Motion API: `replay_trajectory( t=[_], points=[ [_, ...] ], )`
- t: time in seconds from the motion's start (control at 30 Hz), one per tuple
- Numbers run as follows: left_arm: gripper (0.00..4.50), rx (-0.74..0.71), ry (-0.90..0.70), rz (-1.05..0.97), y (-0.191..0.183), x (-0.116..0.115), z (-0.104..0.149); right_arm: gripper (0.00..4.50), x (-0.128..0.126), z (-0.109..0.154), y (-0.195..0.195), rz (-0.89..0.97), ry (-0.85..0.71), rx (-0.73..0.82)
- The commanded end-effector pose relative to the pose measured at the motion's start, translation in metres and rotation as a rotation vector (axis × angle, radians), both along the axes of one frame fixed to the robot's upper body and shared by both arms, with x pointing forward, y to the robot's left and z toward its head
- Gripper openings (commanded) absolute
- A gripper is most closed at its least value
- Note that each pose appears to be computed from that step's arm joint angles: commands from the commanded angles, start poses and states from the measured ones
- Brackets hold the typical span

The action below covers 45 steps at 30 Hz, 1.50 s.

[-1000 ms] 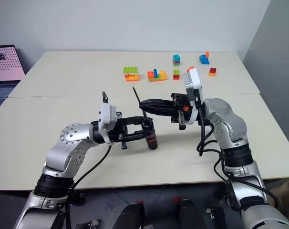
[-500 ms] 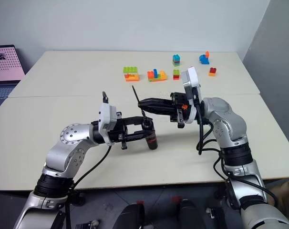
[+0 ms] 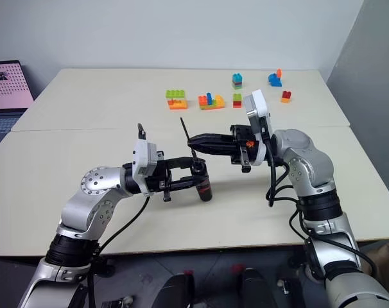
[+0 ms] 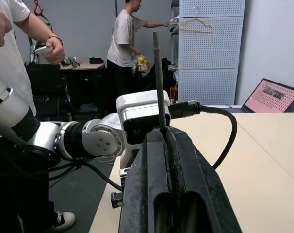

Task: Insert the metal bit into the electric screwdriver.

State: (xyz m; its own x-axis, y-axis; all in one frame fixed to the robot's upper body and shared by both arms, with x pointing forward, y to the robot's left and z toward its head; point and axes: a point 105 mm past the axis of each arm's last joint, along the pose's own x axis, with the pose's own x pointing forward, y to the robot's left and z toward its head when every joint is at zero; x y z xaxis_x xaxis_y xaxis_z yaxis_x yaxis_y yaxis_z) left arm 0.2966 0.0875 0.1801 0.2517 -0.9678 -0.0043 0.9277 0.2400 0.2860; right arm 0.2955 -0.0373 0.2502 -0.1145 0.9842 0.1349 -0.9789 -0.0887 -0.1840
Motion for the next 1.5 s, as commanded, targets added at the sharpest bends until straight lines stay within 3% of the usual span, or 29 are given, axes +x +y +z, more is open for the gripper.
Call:
replay_trajectory(
  t=[0.03,0.57,1.5],
  points=[
    [1.64,0.053,0.032,0.019,0.005,0.000,-0.012,0.00,-0.002,-0.004,0.000,-0.003,-0.024,-0.036],
    [1.64,0.056,0.031,0.021,0.005,0.000,-0.012,0.00,0.002,-0.012,0.004,-0.057,-0.008,-0.173],
    [1.64,0.062,0.032,0.022,0.009,0.003,-0.010,0.00,-0.004,-0.012,-0.001,0.017,-0.074,-0.225]
  ],
)
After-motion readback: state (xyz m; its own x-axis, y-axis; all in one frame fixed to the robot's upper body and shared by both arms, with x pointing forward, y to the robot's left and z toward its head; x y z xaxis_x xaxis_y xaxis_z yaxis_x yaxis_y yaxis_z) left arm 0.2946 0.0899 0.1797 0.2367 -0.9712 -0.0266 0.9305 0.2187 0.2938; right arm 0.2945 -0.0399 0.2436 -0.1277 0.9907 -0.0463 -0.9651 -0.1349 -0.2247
